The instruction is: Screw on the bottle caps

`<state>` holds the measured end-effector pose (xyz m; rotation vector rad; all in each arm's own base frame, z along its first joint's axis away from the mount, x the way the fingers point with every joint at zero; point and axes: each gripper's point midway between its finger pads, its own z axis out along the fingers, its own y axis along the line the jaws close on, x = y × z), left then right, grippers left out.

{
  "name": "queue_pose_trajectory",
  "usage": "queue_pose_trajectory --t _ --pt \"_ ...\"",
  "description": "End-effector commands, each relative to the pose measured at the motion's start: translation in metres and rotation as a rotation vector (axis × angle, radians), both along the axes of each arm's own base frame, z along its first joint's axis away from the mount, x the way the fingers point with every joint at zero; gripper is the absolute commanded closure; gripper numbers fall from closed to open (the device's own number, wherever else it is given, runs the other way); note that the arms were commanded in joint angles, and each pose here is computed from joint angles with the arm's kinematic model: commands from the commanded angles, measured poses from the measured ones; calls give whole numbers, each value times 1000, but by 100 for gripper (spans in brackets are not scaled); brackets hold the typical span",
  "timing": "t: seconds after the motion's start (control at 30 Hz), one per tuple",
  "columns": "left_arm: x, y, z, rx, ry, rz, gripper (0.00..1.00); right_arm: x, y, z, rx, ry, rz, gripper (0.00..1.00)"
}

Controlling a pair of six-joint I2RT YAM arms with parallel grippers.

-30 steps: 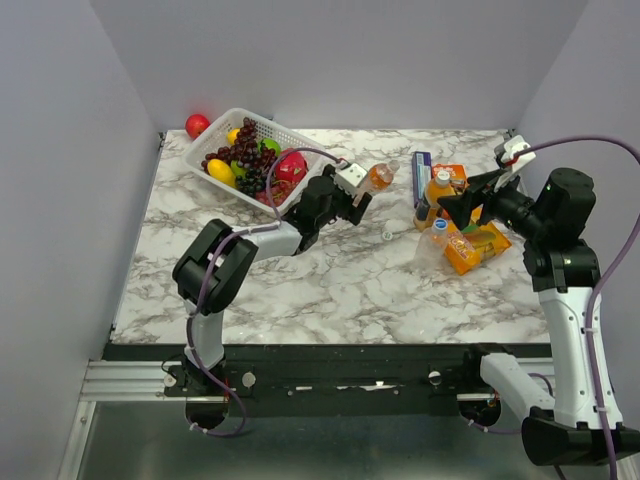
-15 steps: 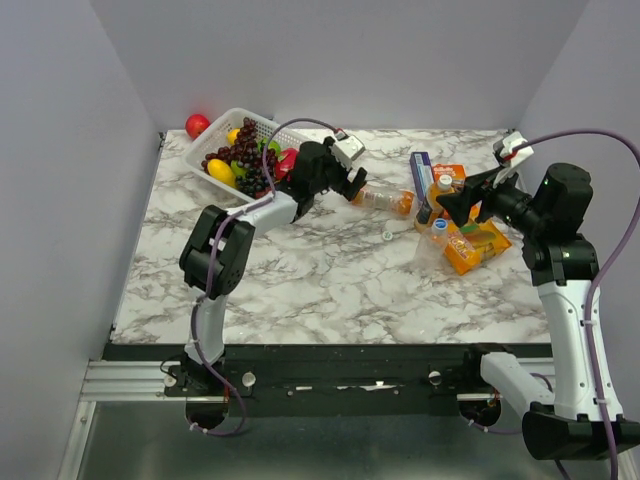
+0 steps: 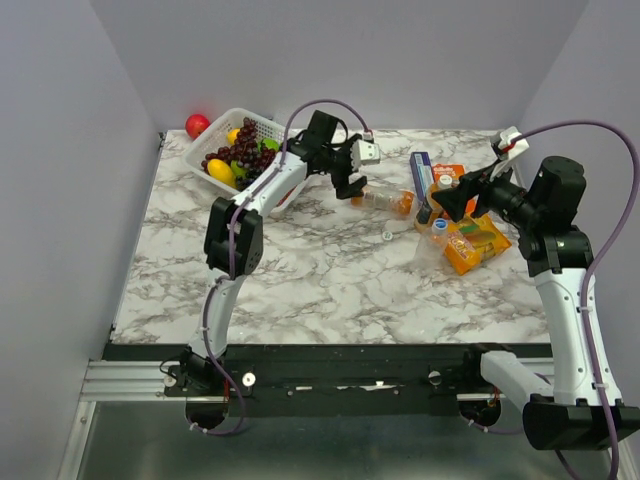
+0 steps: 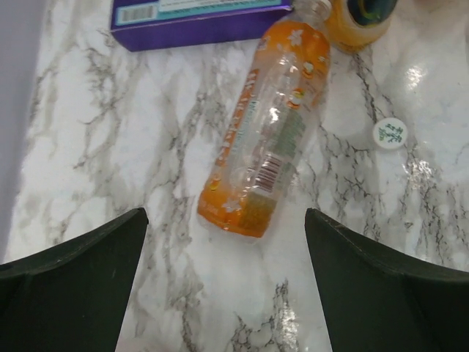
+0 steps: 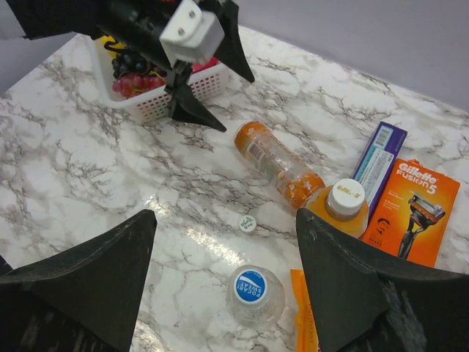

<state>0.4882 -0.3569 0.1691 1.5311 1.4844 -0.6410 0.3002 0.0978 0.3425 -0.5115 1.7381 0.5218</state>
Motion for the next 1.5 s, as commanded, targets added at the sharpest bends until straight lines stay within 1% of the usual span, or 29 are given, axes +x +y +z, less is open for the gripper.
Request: queue_pose_trajectory --t 0.0,0.2,0.37,0.5,0.63,0.8,0.93,1.0,1.03,1.1,1.13,1.2,1.23,1.27,1.33,1.43,1.47 --pt "-26 -12 -52 117 93 -95 2 -4 3 11 20 -25 16 15" --pt "-18 -24 -65 141 79 -107 2 -6 3 2 22 0 17 15" --pt "-14 -27 -83 205 55 -124 2 -4 2 -2 18 7 12 15" --pt "-12 -25 -95 258 1 -163 2 -1 1 -5 17 19 7 15" --pt "-16 -22 -108 310 -20 -209 2 1 1 -8 15 25 2 15" --pt "-16 -25 -117 338 -45 -236 3 3 -2 -7 10 24 -13 15" --pt "-11 -25 -118 344 -62 -220 11 5 -4 -7 8 26 -31 15" --pt "-12 -22 -117 348 -48 -205 14 6 -5 -8 7 30 -36 16" --pt "-12 -17 -118 354 -40 -194 18 6 -5 -8 9 31 -36 16" --pt "-17 -6 -120 373 -3 -171 22 6 -4 -7 10 31 -34 16" --pt "-19 0 -120 379 16 -158 26 7 -4 -8 11 35 -34 16" --pt "-26 17 -123 394 81 -110 30 9 -4 -7 11 33 -34 16" --pt "-30 25 -124 409 97 -111 37 9 -4 -7 13 37 -31 16" --pt "-35 30 -119 405 100 -98 37 9 -3 -7 16 39 -28 16" --pt "-34 38 -113 397 113 -21 38 10 -2 -6 20 39 -22 16" --pt "-53 58 -108 436 166 20 40 10 -1 -5 31 41 -17 16" --pt "-65 66 -106 450 202 46 40 10 0 -5 35 43 -12 16"
